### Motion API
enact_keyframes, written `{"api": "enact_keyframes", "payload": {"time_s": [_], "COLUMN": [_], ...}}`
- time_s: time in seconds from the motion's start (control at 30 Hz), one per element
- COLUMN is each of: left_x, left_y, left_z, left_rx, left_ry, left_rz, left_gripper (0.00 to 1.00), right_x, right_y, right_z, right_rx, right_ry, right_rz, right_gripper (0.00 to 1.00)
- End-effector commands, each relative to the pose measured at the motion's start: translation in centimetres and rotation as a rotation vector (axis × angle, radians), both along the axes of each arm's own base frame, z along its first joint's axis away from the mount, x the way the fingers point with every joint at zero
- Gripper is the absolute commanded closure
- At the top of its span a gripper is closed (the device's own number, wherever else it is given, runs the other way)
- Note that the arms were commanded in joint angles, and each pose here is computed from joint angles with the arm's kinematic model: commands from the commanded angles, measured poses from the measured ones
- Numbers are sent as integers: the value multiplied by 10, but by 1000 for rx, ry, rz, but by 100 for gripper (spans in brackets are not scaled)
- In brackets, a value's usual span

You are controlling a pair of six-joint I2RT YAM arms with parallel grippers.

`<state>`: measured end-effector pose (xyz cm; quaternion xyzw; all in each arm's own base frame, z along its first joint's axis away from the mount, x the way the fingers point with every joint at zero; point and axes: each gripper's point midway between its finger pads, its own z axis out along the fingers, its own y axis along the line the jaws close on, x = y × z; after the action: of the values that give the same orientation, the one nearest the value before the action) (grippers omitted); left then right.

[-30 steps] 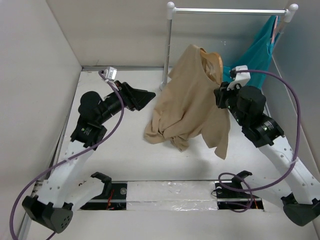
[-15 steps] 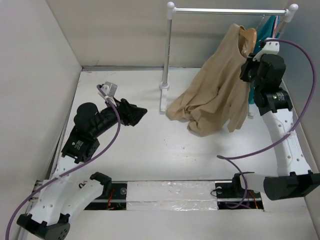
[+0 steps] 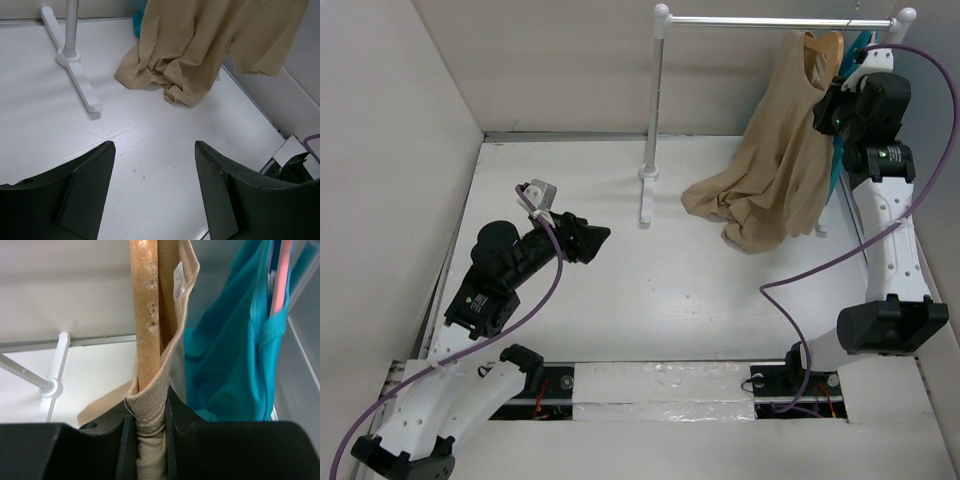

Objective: Place the t-shirt on the hanger
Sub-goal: Place the hanger at the clothesline.

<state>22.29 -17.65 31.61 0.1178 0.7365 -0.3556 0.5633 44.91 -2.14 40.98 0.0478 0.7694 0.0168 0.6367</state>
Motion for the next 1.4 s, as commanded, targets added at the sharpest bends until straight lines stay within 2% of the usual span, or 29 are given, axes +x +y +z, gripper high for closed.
{"api": "enact_keyframes", "payload": {"time_s": [0.0, 0.13, 0.5, 0.73, 0.9, 0.93, 0.97, 1.0, 1.07, 1.1, 1.17, 1.2, 1.23, 1.3, 1.37], "left_x": [8, 10, 16, 19, 22, 22, 23, 23, 25, 25, 27, 28, 29, 31, 34], "left_y": [0, 1, 0, -1, -1, 0, 1, 1, 1, 2, 2, 3, 4, 5, 8], "left_z": [6, 5, -3, -6, -12, -12, -14, -14, -17, -18, -20, -20, -21, -22, -24], "left_rx": [2, 10, 25, 32, 42, 44, 48, 50, 53, 58, 64, 66, 69, 74, 82], "left_ry": [-52, -50, -29, -19, -5, -4, 2, 3, 10, 14, 19, 18, 20, 27, 31], "left_rz": [15, 30, 38, 46, 53, 59, 62, 61, 69, 72, 80, 85, 94, 104, 123], "left_gripper": [39, 39, 39, 39, 38, 38, 38, 38, 38, 37, 35, 34, 33, 33, 32], "right_x": [-2, 21, 53, 57, 55, 54, 49, 46, 39, 35, 25, 13, 5, -12, -46], "right_y": [3, -1, -16, -37, -35, -34, -32, -31, -28, -28, -26, -23, -21, -14, -12], "right_z": [79, 64, 42, 12, -8, -8, -1, 3, 10, 14, 24, 38, 46, 64, 97], "right_rx": [-44, -34, -20, 35, 69, 84, 88, 93, 102, 106, 120, 122, 125, 124, 118], "right_ry": [-206, -163, -126, -99, -99, -106, -126, -140, -155, -159, -179, -208, -228, -272, -353], "right_rz": [42, 30, -32, -90, -92, -94, -89, -84, -77, -77, -76, -73, -67, -50, -53], "right_gripper": [100, 100, 100, 100, 100, 97, 89, 72, 56, 42, 33, 19, 0, 0, 0]}}
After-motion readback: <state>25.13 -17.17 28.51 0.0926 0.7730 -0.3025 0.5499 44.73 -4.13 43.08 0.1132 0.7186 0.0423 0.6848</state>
